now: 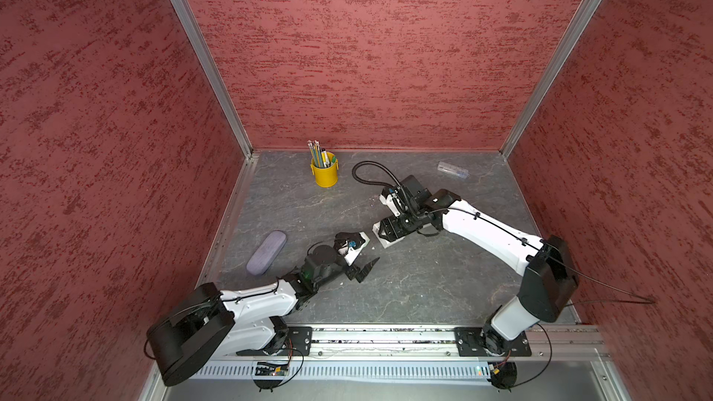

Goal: Take the necklace out of the lift-off lid jewelry box
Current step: Open the lid on the jewelry box, then place the lid at the center of the board, then place the jewelry box at the center of the board.

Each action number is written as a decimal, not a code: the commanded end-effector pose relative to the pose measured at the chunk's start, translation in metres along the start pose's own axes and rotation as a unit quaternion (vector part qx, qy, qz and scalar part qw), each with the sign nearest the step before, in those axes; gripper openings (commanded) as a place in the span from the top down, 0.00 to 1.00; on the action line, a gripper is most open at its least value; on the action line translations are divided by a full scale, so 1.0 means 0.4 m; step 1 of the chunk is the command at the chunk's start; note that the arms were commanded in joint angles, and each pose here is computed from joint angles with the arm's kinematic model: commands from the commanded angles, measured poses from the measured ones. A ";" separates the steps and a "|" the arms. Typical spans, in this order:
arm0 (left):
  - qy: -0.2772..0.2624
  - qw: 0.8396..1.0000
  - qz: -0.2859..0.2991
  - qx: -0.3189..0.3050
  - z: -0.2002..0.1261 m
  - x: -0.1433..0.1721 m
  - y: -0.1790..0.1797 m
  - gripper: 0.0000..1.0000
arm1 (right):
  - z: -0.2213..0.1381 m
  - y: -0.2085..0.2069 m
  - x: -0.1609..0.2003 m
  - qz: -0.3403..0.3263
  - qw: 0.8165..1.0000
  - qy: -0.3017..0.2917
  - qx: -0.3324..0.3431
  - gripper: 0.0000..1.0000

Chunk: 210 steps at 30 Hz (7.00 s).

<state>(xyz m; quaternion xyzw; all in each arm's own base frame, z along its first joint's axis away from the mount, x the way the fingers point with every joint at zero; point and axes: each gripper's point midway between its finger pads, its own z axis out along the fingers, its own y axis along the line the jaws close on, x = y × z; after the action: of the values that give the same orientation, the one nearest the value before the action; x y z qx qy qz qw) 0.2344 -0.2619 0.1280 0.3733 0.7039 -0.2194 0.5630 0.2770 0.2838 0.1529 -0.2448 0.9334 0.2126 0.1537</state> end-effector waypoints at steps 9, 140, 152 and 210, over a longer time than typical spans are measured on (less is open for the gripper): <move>-0.053 0.998 0.010 0.043 0.065 -0.080 -0.033 0.00 | -0.060 0.040 -0.008 0.013 0.999 -0.008 -0.034 0.27; -0.018 0.997 -0.036 0.059 0.006 -0.046 -0.033 0.39 | -0.168 -0.154 0.000 0.144 0.977 -0.150 -0.045 0.22; -0.022 0.997 -0.037 0.067 0.010 -0.061 -0.040 0.39 | -0.046 0.013 0.022 0.055 0.993 -0.061 -0.084 0.42; 0.143 0.869 -0.468 -0.069 -0.035 0.149 0.001 0.21 | 0.026 -0.067 0.139 0.135 0.986 -0.082 0.058 0.51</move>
<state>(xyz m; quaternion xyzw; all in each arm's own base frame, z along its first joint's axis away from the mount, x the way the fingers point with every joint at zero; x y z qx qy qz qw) 0.2152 -0.2388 0.0716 0.0295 0.8806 -0.3499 0.3182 0.2478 0.2464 0.1012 -0.1053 0.9519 0.1982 0.2087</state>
